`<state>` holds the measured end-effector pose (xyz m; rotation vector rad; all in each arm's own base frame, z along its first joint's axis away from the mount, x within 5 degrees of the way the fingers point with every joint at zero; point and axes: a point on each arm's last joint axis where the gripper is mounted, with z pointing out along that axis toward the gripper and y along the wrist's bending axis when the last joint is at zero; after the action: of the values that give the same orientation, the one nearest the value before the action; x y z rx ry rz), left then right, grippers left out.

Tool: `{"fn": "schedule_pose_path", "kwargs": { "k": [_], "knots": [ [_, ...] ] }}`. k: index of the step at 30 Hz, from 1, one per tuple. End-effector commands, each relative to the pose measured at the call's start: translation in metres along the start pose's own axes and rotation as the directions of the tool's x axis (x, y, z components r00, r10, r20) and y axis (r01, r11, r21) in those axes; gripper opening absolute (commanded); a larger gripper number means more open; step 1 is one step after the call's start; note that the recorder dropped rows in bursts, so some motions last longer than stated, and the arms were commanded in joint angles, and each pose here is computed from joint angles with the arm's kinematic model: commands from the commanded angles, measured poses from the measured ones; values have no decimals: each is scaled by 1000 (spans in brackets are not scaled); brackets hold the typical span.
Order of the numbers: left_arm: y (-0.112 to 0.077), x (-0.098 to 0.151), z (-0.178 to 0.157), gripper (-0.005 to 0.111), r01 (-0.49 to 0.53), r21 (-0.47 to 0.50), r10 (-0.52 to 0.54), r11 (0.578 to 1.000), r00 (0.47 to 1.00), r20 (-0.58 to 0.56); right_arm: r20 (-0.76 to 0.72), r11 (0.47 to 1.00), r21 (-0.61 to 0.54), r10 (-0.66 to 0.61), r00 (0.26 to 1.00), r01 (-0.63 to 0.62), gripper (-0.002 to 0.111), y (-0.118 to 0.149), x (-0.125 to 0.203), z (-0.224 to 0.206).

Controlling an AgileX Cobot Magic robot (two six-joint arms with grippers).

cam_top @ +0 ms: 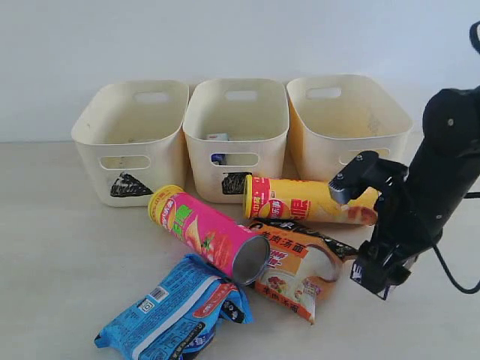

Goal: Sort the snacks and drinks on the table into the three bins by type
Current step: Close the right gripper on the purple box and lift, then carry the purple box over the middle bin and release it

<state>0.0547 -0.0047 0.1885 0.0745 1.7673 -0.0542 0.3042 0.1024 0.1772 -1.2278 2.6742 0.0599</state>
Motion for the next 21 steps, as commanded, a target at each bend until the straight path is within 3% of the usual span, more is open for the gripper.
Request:
{"fn": "schedule_pose_path", "kwargs": {
  "k": [1,7,12,16,21],
  "knots": [
    [0,0,0,4,9,-4,-9,1000,1000,8,49,999,45,-6,999,4,0,0,2,-29],
    [0,0,0,4,9,-4,-9,1000,1000,8,253,994,85,41,967,-65,0,2,-11,-75],
    [0,0,0,4,9,-4,-9,1000,1000,8,436,990,13,118,892,-137,0,6,-33,-98],
    [0,0,0,4,9,-4,-9,1000,1000,8,536,995,59,41,843,-86,0,20,-54,-107],
    [0,0,0,4,9,-4,-9,1000,1000,8,681,983,151,-29,732,-103,0,28,-78,-119]
  ]
}}
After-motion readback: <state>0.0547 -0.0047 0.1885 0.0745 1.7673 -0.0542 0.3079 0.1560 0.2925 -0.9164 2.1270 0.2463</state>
